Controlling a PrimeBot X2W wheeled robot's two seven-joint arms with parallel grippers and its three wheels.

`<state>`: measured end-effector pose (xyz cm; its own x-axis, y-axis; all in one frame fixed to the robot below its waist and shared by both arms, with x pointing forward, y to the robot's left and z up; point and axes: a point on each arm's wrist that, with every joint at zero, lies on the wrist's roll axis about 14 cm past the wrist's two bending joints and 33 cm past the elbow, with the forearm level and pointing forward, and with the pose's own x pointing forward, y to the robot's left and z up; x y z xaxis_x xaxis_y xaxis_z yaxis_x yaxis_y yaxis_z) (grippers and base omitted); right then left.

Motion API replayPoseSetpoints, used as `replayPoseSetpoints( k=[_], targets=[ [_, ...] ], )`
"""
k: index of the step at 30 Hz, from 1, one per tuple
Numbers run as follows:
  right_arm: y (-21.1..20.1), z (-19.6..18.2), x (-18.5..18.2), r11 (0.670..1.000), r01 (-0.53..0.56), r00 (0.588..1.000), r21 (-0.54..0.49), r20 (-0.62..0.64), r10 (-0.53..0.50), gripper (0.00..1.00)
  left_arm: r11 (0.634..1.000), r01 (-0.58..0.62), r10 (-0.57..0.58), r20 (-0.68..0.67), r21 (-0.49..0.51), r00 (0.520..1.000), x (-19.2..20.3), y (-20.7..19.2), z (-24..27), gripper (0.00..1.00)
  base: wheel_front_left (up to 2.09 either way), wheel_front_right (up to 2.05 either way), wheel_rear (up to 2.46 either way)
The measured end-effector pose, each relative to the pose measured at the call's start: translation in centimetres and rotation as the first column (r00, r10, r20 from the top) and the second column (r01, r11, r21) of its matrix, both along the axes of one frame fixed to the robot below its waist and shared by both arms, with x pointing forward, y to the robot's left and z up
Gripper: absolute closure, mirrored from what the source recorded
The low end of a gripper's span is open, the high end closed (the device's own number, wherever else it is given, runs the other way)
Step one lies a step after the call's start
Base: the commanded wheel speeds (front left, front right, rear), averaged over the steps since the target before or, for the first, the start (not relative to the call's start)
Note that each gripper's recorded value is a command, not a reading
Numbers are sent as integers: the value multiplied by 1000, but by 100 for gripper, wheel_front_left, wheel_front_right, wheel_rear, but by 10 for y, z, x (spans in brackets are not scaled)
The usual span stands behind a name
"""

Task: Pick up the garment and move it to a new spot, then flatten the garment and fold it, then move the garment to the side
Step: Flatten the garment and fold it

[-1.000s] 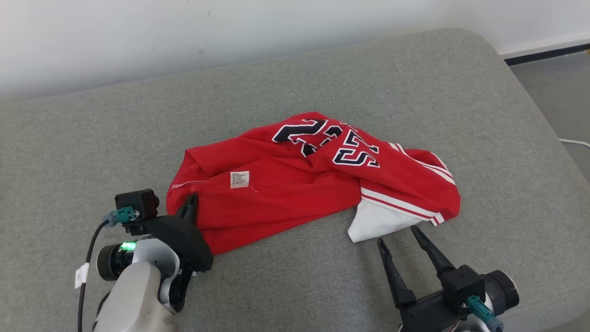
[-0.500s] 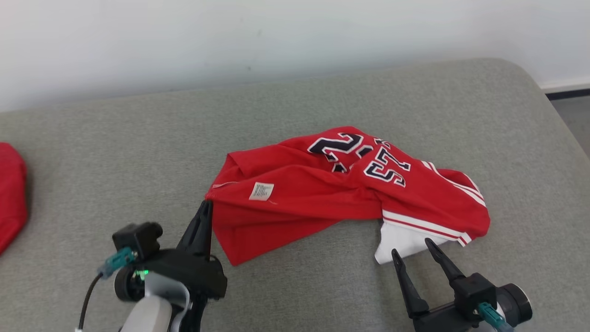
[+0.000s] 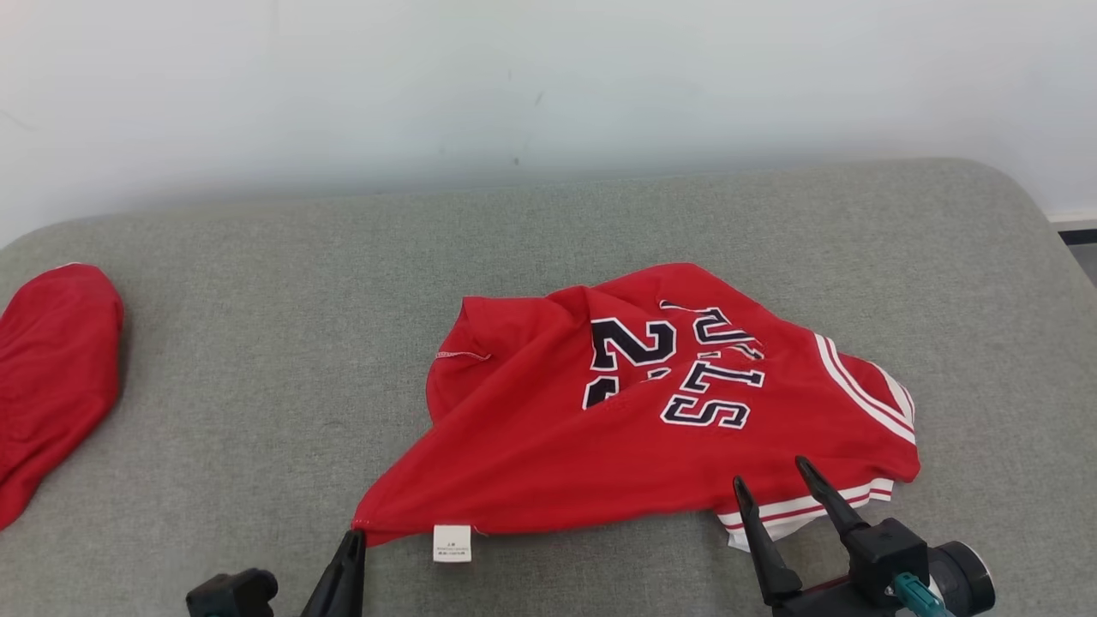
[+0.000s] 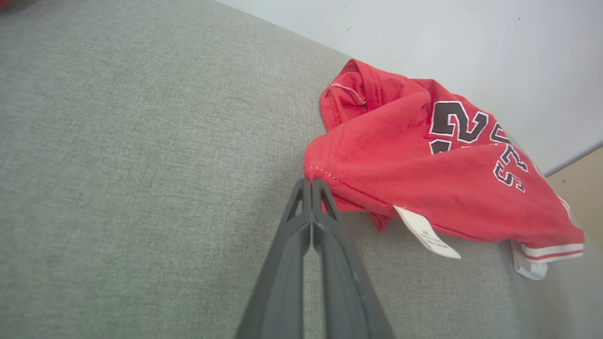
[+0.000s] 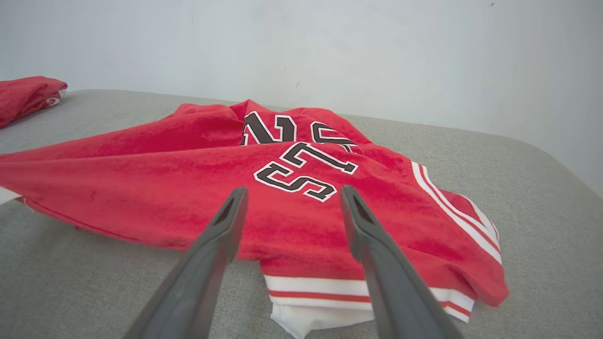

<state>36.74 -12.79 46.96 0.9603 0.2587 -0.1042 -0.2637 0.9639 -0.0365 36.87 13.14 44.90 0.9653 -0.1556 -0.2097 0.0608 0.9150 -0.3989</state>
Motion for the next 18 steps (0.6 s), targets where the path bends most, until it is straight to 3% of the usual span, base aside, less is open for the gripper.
replayPoseSetpoints(
  k=[1, 2, 3, 18],
  targets=[
    [0, 0, -1, 1000, 0, 1000, 3, -1, 0, 0, 1000, -2, 2, 3, 11, 1000, -1, 1, 0, 91, 0, 0, 0],
    [0, 0, -2, 1000, 1, 1000, 6, -2, -1, 0, 1000, -7, 6, 11, 17, 1000, -2, 2, 0, 16, 0, 0, 0],
    [0, 0, -3, 1000, 0, 1000, 5, -5, 0, 0, 1000, -12, 12, 22, 19, 1000, -2, 3, 1, 0, 0, 0, 0],
    [-50, 10, -11, 988, 154, 988, 15, 10, -155, 0, 994, -70, 49, 225, 89, 973, -8, 20, 35, 0, 0, 0, 0]
  ],
)
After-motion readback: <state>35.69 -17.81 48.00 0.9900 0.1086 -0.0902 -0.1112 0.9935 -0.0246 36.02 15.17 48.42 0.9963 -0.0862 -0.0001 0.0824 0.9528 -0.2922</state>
